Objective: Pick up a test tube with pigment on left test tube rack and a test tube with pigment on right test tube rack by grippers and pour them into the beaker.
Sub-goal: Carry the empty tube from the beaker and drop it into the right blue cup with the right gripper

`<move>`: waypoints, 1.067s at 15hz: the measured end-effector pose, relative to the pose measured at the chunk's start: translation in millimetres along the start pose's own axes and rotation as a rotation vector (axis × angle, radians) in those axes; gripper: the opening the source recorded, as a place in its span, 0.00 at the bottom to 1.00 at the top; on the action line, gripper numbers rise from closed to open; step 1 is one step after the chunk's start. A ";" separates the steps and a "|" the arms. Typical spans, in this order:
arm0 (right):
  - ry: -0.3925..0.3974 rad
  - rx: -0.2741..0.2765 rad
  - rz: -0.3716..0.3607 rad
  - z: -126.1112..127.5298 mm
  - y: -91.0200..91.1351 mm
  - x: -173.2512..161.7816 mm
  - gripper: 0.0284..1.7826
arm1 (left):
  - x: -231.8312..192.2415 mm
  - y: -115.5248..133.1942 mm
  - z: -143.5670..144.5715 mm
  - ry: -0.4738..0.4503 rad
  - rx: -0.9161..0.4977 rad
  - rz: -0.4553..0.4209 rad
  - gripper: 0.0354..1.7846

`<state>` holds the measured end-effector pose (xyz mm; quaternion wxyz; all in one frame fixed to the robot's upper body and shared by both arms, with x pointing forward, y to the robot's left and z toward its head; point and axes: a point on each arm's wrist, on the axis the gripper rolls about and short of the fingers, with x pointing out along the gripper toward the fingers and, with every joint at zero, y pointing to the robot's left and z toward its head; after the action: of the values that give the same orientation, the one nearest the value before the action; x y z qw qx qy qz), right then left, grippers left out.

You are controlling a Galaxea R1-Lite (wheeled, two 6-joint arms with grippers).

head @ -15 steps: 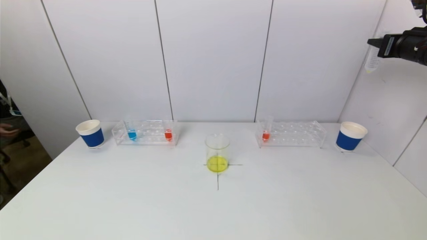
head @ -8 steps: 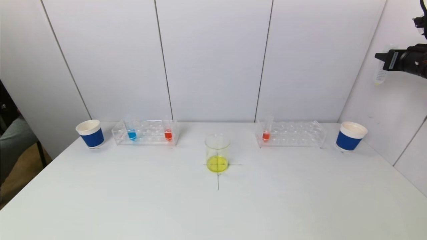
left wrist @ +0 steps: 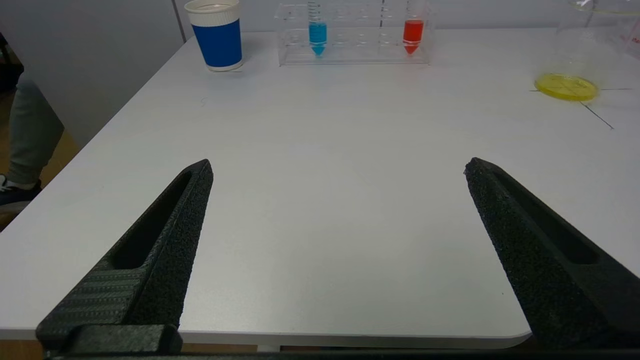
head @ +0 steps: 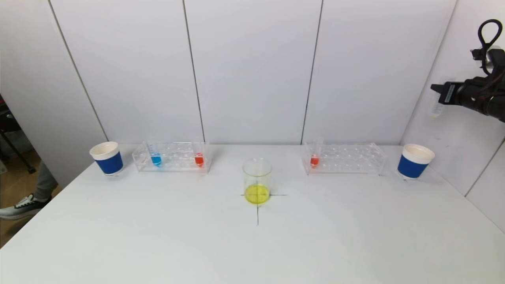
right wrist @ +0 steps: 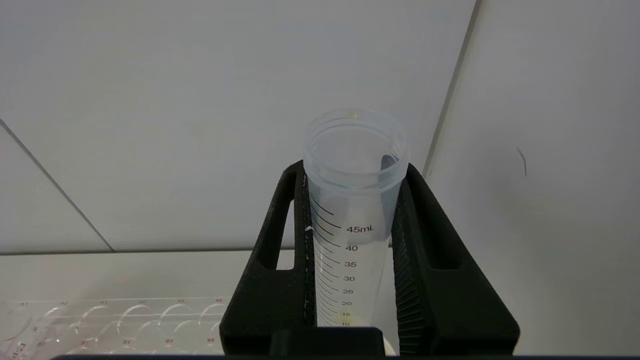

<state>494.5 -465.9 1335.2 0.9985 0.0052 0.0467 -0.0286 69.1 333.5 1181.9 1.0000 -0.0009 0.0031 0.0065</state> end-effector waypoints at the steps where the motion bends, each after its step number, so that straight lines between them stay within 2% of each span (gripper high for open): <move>1: -0.001 0.015 0.001 -5.7 -0.4 2.0 0.27 | 0.0 0.0 0.0 0.000 0.000 0.000 0.99; 5: 0.003 0.029 0.000 -29.7 -2.7 11.8 0.27 | 0.0 0.0 0.0 0.000 0.000 0.000 0.99; 12: 0.085 0.053 -0.025 -64.9 -13.6 18.6 0.27 | 0.0 0.0 0.0 0.000 0.000 0.000 0.99; 16: 0.078 0.053 -0.042 -84.0 -22.1 14.9 0.27 | 0.0 0.0 0.0 0.000 0.000 0.000 0.99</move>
<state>500.2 -487.8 1250.0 0.9946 0.0315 0.0850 -0.0504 69.1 333.5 1181.9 1.0000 -0.0009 0.0031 0.0063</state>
